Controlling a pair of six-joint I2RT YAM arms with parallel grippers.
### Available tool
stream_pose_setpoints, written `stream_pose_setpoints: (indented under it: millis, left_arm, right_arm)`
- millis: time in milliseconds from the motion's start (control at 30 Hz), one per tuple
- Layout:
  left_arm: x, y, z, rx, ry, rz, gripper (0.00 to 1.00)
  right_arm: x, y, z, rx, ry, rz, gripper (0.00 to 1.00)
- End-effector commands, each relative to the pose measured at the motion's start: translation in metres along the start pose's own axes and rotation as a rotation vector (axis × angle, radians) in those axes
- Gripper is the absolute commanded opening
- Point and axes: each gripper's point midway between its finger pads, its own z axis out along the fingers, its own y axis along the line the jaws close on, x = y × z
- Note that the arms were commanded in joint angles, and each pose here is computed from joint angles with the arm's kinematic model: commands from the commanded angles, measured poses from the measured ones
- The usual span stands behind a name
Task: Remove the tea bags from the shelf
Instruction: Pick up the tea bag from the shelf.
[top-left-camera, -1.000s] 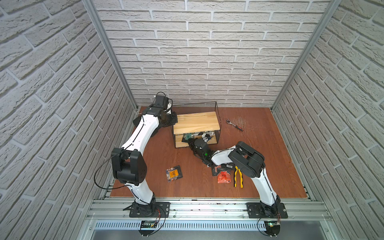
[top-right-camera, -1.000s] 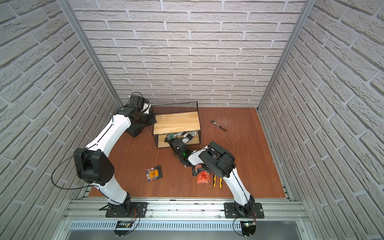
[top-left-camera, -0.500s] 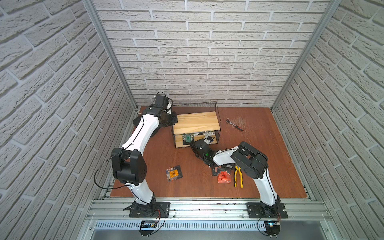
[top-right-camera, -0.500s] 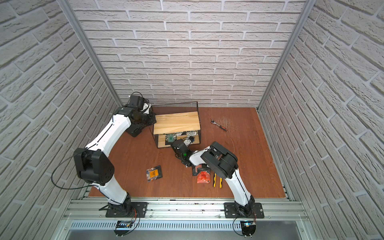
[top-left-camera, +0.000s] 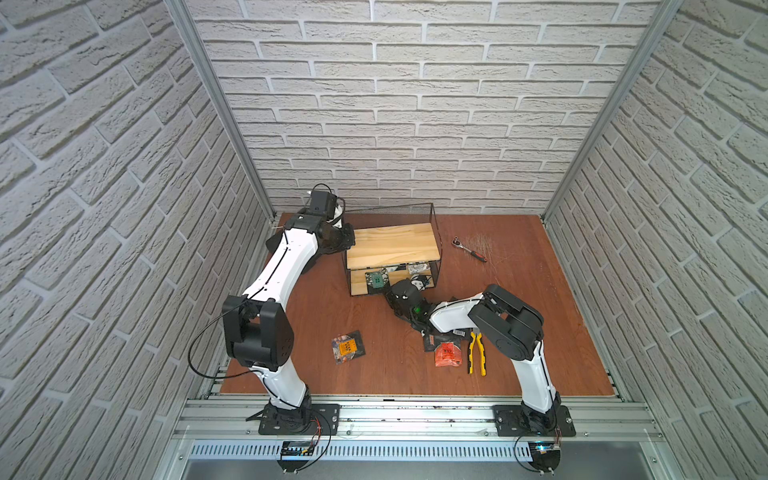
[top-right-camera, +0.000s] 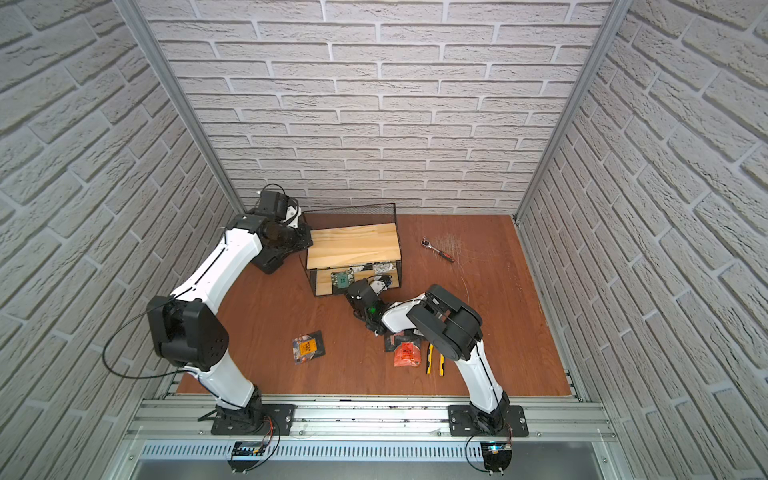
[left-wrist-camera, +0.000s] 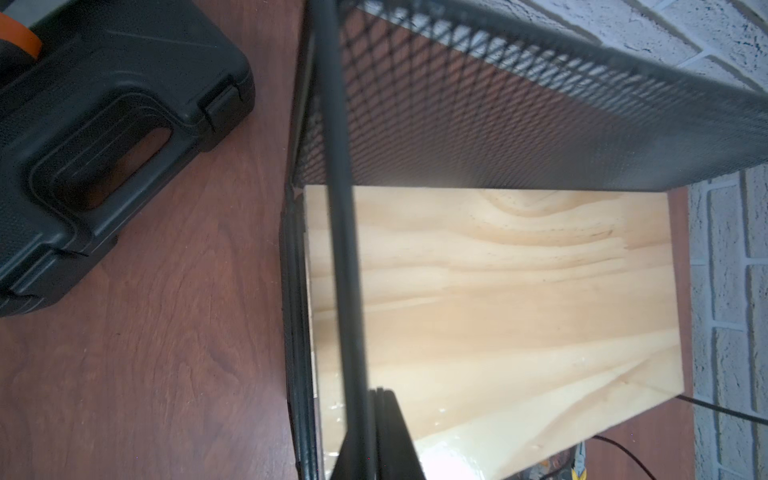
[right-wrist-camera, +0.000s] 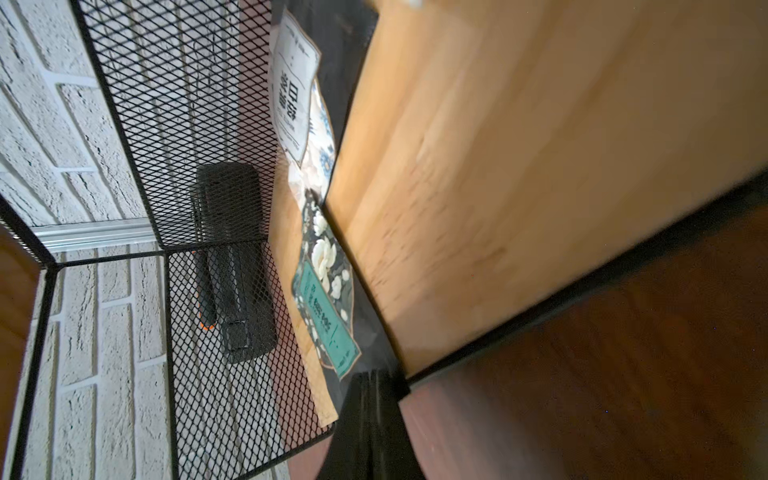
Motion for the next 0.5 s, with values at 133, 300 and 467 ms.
stream_pose_setpoints:
  millis: [133,300,467]
  left_arm:
    - [0.004,0.007,0.005,-0.014,0.023,0.006,0.07]
    - [0.003,0.007,0.005,-0.011,0.021,0.007,0.07]
    - [0.003,0.006,0.006,-0.010,0.021,0.007,0.07]
  right_arm:
    - [0.002,0.038,-0.025,-0.071,0.014,0.019,0.10]
    - [0.014,0.025,-0.031,-0.043,0.065,0.041,0.34]
    - [0.022,0.011,-0.026,-0.023,0.086,0.063,0.44]
